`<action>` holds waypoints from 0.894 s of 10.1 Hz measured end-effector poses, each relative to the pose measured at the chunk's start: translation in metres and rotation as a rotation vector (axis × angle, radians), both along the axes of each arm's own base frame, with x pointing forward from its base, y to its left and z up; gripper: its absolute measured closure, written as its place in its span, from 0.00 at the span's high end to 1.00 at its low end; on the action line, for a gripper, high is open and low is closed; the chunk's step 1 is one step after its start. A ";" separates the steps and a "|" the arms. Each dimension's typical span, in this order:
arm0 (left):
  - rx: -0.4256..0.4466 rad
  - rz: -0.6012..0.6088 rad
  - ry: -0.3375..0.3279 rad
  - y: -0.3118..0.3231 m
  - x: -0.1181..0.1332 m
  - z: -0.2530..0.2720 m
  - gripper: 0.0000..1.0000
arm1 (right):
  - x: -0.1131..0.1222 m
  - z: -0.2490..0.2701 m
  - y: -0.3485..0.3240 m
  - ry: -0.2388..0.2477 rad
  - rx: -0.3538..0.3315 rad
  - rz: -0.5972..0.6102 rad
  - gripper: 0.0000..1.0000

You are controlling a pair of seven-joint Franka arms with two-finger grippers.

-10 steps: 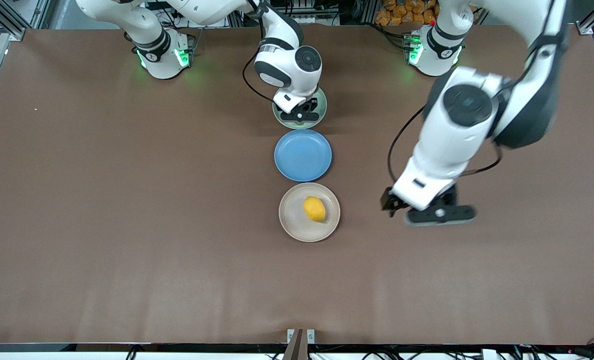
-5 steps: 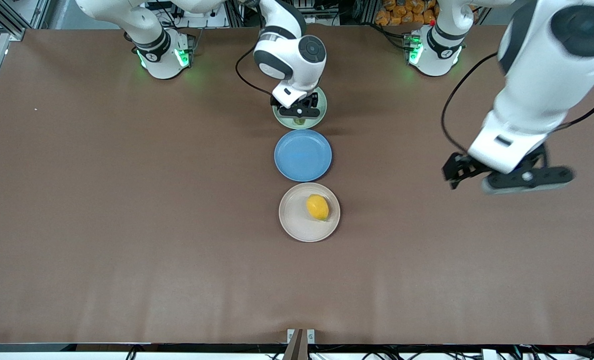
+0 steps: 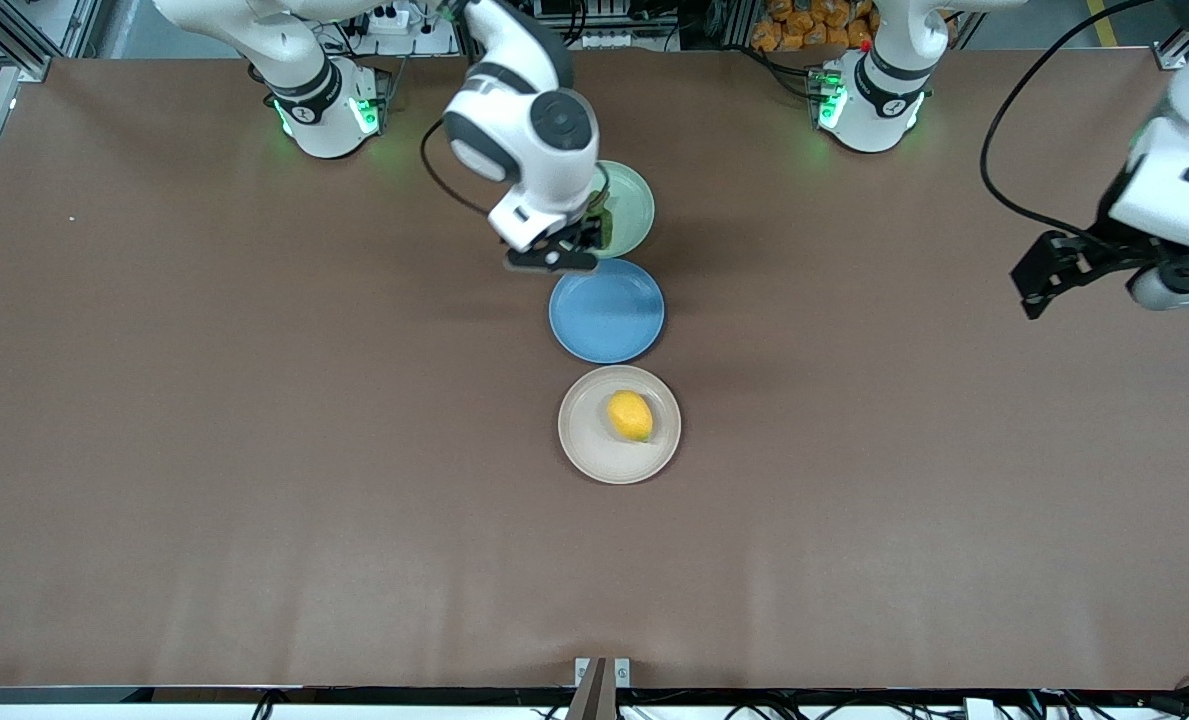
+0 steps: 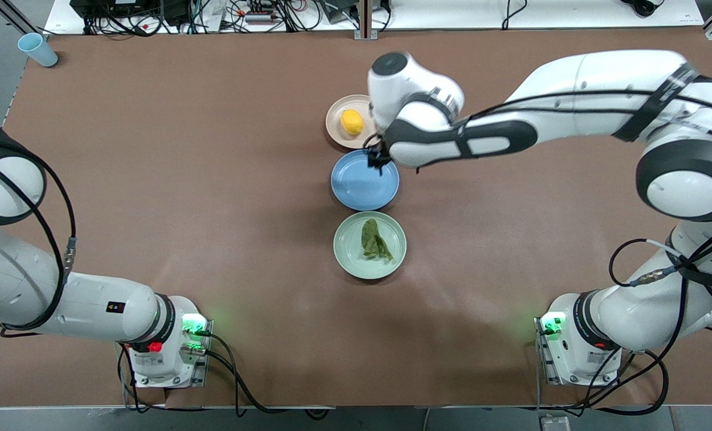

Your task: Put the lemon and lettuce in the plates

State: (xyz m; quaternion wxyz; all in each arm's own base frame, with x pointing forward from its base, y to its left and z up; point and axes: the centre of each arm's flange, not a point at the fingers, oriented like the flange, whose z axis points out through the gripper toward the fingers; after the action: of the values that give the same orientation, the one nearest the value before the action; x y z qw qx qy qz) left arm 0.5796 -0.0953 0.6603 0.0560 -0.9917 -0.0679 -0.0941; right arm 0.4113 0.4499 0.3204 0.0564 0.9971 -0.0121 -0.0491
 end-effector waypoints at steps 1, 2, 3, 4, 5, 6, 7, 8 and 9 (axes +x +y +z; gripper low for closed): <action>-0.054 0.036 0.014 0.018 0.002 -0.002 1.00 | 0.024 0.003 -0.023 -0.001 0.006 -0.005 1.00; -0.094 0.069 0.031 0.036 0.003 -0.004 1.00 | 0.046 0.005 -0.047 0.001 0.011 -0.011 1.00; -0.110 0.089 0.050 0.048 0.003 -0.007 1.00 | 0.067 0.007 -0.072 0.000 0.014 -0.015 1.00; -0.112 0.096 0.065 0.051 0.002 -0.008 1.00 | 0.087 0.007 -0.098 -0.003 0.009 -0.021 1.00; -0.111 0.095 0.075 0.051 0.001 -0.010 1.00 | 0.104 0.005 -0.124 -0.004 -0.002 -0.022 1.00; -0.110 0.096 0.083 0.051 0.000 -0.011 1.00 | 0.120 0.001 -0.150 -0.003 -0.014 -0.018 1.00; -0.109 0.099 0.089 0.052 0.000 -0.012 1.00 | 0.133 -0.002 -0.175 -0.002 -0.025 -0.015 1.00; -0.109 0.107 0.092 0.057 0.000 -0.013 1.00 | 0.148 -0.004 -0.202 -0.003 -0.035 -0.019 1.00; -0.109 0.114 0.093 0.061 0.000 -0.014 1.00 | 0.162 -0.003 -0.231 -0.006 -0.039 -0.026 1.00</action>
State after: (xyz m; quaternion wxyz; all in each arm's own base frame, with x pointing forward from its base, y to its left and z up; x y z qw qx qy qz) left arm 0.5799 -0.0346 0.6466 0.0102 -0.9911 -0.1266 -0.0410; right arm 0.5737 0.2190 0.3173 0.0751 0.9957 -0.0260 -0.0467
